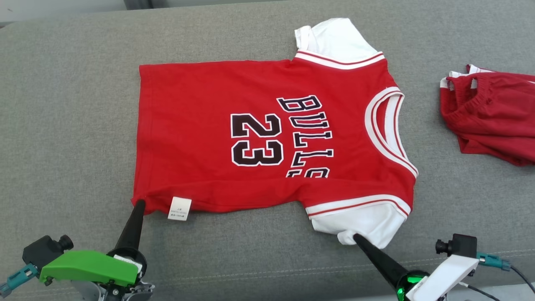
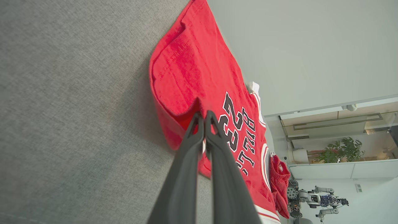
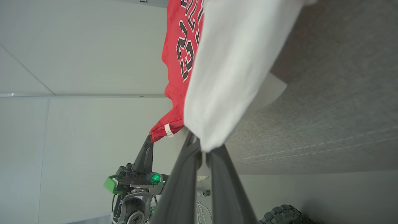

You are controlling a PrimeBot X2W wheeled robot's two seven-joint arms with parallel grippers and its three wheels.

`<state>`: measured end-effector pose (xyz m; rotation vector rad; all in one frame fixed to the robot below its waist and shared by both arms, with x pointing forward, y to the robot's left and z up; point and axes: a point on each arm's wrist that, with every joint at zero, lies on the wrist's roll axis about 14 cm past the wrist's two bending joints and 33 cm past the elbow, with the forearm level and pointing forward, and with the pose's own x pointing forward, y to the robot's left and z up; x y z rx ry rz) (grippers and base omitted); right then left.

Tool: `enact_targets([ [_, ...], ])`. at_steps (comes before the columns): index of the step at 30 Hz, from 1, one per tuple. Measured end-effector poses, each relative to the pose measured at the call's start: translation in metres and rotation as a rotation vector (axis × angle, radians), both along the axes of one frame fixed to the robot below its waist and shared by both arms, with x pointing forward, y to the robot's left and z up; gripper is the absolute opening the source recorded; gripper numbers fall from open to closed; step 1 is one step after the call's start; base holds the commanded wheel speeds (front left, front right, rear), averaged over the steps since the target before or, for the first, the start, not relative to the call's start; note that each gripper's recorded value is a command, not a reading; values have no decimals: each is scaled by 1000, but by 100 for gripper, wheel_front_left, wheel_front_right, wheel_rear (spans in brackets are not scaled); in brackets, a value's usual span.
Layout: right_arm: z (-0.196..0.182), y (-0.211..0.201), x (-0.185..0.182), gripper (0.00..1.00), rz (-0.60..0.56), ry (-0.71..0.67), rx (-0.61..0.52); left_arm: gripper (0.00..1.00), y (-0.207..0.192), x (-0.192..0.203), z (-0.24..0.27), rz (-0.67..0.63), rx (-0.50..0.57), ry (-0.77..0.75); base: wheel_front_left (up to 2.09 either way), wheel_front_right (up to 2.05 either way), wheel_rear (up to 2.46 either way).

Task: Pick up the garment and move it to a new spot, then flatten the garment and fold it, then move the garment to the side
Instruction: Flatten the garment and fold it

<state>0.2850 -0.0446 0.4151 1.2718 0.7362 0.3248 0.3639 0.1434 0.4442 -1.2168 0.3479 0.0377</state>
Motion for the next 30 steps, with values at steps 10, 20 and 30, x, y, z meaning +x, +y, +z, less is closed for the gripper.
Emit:
enact_targets([
  [10, 22, -22, -2, 0, 1, 70, 114, 0, -17, -3, 20, -66, -19, -57, 0, 0, 0],
  [20, 28, -31, -11, 0, 71, 168, 187, 0, 7, -18, 9, -69, 73, -16, 0, 0, 0],
  [30, 33, -51, -4, 0, 28, 209, 220, 0, 19, -24, 2, -65, 100, 19, 0, 0, 0],
])
